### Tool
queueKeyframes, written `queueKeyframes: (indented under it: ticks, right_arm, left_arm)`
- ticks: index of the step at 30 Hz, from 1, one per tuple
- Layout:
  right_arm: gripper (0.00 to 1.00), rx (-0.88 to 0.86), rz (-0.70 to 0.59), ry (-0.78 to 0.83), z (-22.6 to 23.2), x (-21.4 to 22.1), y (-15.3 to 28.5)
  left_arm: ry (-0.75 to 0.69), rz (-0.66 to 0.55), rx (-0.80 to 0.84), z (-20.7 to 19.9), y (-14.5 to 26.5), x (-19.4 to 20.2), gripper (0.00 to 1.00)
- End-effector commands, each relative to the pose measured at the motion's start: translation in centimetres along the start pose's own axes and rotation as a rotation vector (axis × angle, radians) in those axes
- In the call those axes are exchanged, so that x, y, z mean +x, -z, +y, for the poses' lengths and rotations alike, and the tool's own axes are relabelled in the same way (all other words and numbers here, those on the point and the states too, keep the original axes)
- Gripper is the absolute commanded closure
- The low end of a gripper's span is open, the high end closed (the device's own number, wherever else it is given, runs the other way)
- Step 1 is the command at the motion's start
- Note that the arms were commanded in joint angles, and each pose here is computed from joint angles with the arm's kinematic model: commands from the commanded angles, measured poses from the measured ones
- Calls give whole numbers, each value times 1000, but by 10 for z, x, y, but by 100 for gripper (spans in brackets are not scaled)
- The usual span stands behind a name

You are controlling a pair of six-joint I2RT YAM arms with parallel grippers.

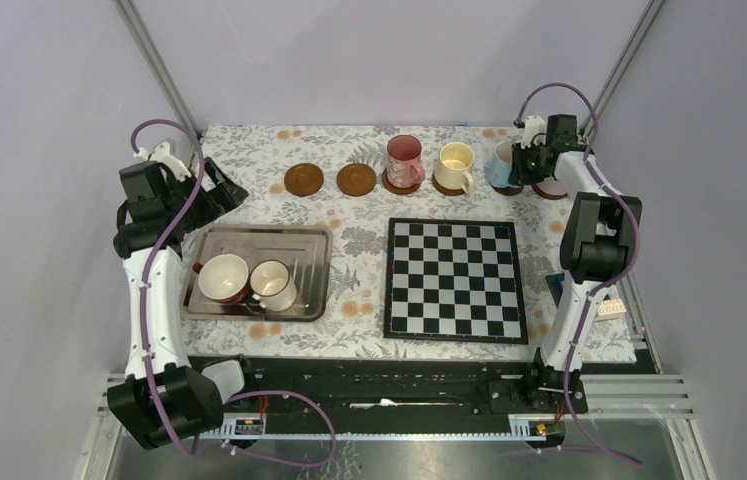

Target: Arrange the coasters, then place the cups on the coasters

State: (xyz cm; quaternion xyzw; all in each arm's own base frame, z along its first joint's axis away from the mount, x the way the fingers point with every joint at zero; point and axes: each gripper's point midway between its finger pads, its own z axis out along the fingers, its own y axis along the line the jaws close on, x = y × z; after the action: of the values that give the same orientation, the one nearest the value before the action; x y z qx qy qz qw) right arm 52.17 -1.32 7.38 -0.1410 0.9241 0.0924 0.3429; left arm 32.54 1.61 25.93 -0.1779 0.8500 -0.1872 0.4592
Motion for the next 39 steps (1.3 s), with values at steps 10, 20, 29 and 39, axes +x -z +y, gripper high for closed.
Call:
queueKeyframes:
  ticks: [10, 20, 29, 39]
  right_arm:
    - [100, -11, -90, 28, 13, -35, 22]
    - [100, 112, -66, 70, -9, -33, 27]
    - [100, 67, -62, 42, -11, -33, 31]
    - [100, 49, -65, 45, -15, -32, 35]
  left_arm:
    - [-37, -57, 23, -4, 1, -14, 1]
    - [-35, -57, 21, -4, 1, -14, 1]
    - [-37, -57, 21, -4, 1, -14, 1]
    - [-34, -52, 25, -4, 0, -14, 1]
